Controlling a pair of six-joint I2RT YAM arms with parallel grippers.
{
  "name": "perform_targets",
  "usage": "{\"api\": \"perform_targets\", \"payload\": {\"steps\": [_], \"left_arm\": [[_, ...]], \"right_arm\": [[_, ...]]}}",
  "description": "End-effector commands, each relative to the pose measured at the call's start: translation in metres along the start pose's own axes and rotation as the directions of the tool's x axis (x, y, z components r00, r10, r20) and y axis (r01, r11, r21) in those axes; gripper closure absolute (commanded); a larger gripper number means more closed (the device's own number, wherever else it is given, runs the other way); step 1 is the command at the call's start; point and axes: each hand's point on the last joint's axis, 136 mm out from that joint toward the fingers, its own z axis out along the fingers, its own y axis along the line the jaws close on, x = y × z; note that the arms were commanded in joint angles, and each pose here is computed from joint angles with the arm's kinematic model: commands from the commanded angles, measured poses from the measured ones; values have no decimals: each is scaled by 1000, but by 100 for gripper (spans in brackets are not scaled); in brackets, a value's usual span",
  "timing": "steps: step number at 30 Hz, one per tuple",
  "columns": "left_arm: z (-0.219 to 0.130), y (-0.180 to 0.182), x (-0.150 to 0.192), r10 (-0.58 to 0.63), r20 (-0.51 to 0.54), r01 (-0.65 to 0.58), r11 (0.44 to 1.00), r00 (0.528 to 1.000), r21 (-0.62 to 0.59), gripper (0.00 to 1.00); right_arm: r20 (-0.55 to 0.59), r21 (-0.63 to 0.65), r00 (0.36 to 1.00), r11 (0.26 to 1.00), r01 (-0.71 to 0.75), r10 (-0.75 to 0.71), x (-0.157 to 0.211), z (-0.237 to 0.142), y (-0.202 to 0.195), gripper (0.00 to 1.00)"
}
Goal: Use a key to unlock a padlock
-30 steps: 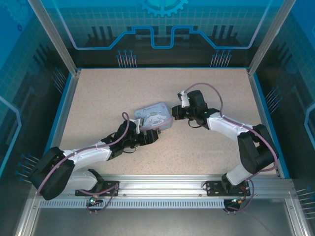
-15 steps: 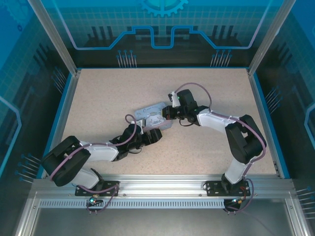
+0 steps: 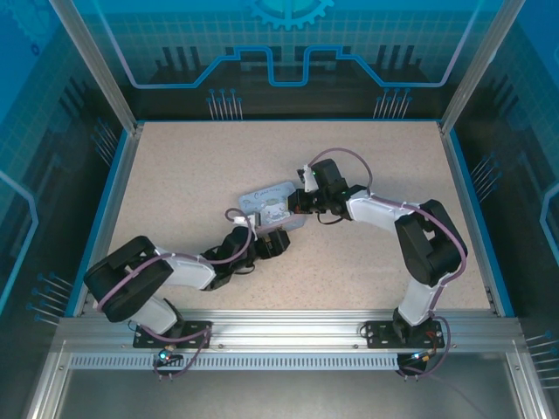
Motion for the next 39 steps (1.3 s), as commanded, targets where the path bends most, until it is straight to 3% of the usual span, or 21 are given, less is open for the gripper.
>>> {"api": "perform_targets", "payload": {"steps": [1, 20, 33, 39], "left_arm": [[0, -4, -9, 76, 99, -76, 997, 992, 3, 12], [27, 7, -13, 155, 166, -144, 987, 974, -75, 10], [36, 4, -16, 266, 227, -225, 955, 937, -191, 7], [41, 0, -15, 282, 235, -240, 952, 930, -190, 6]], "right_arm": [[-55, 66, 998, 998, -23, 27, 15, 9, -13, 100], [-93, 144, 996, 989, 9, 5, 24, 10, -19, 100], [-90, 127, 996, 992, 18, -7, 22, 11, -15, 100], [-91, 127, 996, 992, 24, -12, 22, 11, -15, 100]]}}
